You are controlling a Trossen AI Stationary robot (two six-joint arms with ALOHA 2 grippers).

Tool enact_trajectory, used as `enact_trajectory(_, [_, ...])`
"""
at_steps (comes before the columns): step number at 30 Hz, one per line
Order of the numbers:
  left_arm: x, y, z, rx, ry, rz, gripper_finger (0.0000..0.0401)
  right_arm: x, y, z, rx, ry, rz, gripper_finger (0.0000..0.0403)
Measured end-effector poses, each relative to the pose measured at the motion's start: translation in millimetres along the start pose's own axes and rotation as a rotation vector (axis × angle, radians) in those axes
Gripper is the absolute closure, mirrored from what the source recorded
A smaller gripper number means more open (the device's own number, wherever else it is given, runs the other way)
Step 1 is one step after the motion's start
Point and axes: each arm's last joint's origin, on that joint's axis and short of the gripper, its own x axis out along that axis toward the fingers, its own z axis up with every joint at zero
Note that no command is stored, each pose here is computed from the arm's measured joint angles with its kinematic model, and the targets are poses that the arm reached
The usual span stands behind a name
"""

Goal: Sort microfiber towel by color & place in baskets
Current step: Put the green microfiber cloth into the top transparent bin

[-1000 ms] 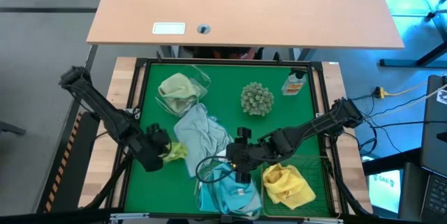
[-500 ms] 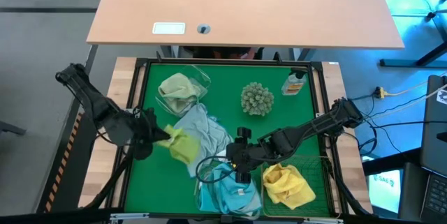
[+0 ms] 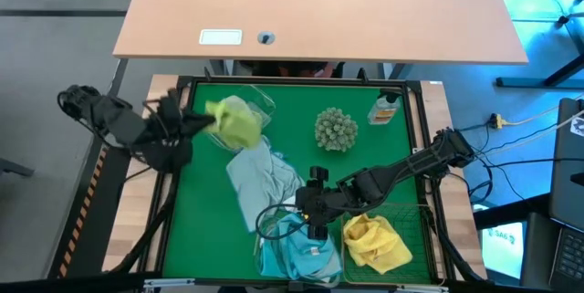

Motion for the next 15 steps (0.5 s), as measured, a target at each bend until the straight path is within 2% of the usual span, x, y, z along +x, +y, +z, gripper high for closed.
enact_trajectory(8, [5.1,24.3,3.9,-0.009,-0.007,0.2,0.0401,-0.5,-0.1,0.1,0.0,-0.001,0.001,0.0192])
enact_trajectory(15, [26.6,32.1,-10.7,0.011,0.07,0.33,0.0401,-0.5,-0.1,0.1,0.0,-0.001,0.001,0.0192])
